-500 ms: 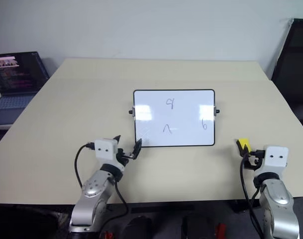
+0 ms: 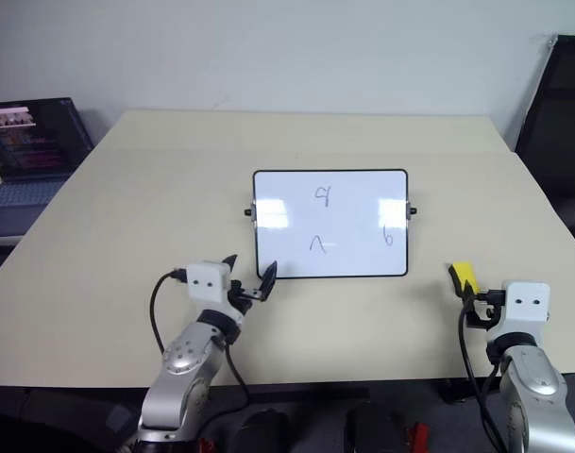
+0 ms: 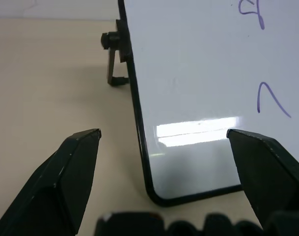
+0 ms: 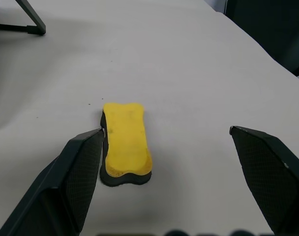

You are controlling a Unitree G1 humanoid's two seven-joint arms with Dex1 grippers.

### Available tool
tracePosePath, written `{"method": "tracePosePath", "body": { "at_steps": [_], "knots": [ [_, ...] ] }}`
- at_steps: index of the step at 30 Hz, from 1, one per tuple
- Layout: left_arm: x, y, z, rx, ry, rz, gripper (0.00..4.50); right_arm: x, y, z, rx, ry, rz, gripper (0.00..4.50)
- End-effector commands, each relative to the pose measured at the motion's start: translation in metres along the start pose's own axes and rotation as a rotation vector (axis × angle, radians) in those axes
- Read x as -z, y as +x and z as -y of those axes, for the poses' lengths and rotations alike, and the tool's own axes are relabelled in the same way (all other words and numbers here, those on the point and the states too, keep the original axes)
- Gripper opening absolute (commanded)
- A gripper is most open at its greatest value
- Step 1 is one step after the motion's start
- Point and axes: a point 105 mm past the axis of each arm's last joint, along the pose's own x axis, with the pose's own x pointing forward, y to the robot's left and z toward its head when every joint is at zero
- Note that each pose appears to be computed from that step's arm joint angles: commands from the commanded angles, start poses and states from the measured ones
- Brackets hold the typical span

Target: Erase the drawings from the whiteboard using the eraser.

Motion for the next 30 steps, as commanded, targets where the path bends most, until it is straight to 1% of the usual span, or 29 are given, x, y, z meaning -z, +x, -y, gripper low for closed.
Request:
{"method": "tracePosePath", "body": {
  "at_steps": [1,5,11,15,18,20,23,25,27,30],
  "knots": [
    [-0.009,0.008,0.0,0.007,0.022,0.046,4.5,-0.013,0.003,0.008,0.037,0.009,0.052,4.47],
    [-0.009,0.013,-0.001,0.017,0.022,0.053,4.5,-0.012,0.007,0.003,0.022,0.014,0.052,4.47],
    [-0.009,0.017,-0.004,0.026,0.029,0.06,4.5,-0.012,0.005,0.002,0.023,0.009,0.046,4.47],
    [-0.016,0.02,-0.001,0.07,0.039,0.083,4.5,-0.014,0.002,0.004,0.014,0.001,0.048,4.47],
    [-0.031,0.02,0.014,0.217,0.092,0.131,4.5,-0.019,-0.001,0.006,0.008,-0.005,0.057,4.47],
    [-0.035,0.017,0.026,0.328,0.095,0.139,4.5,-0.022,-0.003,0.005,-0.006,0.0,0.062,4.47],
    [-0.032,0.013,0.045,0.502,0.021,0.115,4.5,-0.024,-0.002,-0.004,-0.057,0.077,0.048,4.47],
    [-0.025,0.007,0.06,0.639,-0.002,0.077,4.5,-0.028,0.0,-0.009,-0.09,0.112,0.043,4.47],
    [-0.02,0.001,0.07,0.746,0.0,0.05,4.5,-0.03,0.002,-0.013,-0.115,0.131,0.029,4.47],
    [-0.008,-0.007,0.081,0.891,0.056,0.005,4.5,-0.031,0.006,-0.02,-0.16,0.131,-0.014,4.47]
  ]
}}
